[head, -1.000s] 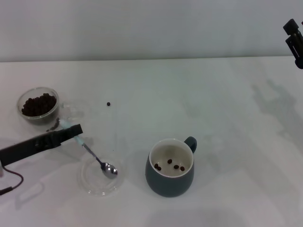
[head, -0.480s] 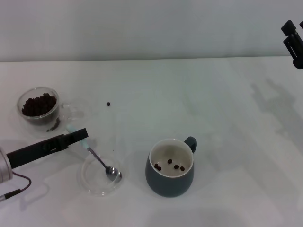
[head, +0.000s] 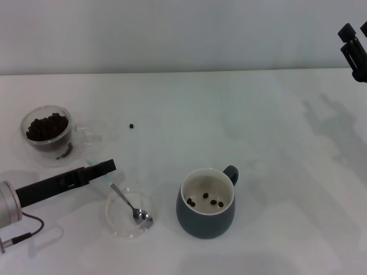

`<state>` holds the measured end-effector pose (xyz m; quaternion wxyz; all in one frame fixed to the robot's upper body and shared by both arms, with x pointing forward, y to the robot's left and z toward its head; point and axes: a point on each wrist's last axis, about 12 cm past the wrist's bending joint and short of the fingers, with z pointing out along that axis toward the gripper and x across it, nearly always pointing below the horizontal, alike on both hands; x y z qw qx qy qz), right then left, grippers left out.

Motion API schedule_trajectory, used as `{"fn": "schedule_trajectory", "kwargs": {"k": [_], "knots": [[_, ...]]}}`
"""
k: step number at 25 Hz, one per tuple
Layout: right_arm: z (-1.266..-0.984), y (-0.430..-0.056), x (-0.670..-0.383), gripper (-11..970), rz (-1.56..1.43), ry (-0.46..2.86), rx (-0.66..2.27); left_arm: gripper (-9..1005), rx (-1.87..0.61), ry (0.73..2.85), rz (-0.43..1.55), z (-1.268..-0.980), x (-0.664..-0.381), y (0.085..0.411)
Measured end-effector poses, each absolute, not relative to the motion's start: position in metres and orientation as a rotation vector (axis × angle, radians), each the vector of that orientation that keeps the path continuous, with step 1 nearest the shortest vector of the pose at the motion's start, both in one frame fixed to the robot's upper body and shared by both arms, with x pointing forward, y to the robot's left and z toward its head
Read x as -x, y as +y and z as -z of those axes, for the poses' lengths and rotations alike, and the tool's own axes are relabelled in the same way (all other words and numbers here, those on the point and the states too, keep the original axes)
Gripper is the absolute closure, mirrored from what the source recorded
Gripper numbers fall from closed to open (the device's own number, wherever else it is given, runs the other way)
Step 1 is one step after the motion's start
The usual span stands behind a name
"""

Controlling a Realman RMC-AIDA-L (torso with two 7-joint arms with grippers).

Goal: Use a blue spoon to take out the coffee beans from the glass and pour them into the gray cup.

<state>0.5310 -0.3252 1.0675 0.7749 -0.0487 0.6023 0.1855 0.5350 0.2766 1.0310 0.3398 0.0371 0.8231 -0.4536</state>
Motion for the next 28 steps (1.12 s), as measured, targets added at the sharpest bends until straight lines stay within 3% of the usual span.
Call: {"fn": "schedule_trajectory", "kwargs": {"k": [3, 9, 12, 22, 28], "knots": [[-1.067, -0.325, -0.531, 413, -0.401, 1.304, 0.105, 772, -0.087, 2.147, 1.176, -1.030, -0.535, 0.277], [-1.067, -0.326, -0.531, 413, -0.400, 1.306, 0.104, 623, -0.063, 2.157, 1.154, -1.028, -0.535, 0.280], [-1.067, -0.326, -0.531, 413, -0.399, 1.305, 0.102, 459, -0.051, 2.163, 1.143, -1.026, -0.534, 0.281], [-1.067, -0.325, -0.532, 413, -0.398, 1.313, 0.104, 263, 0.004, 2.160, 1.082, -1.023, -0.531, 0.297], [-1.067, -0.325, -0.533, 413, -0.398, 1.317, 0.105, 235, 0.033, 2.142, 1.022, -1.025, -0.528, 0.314]]}}
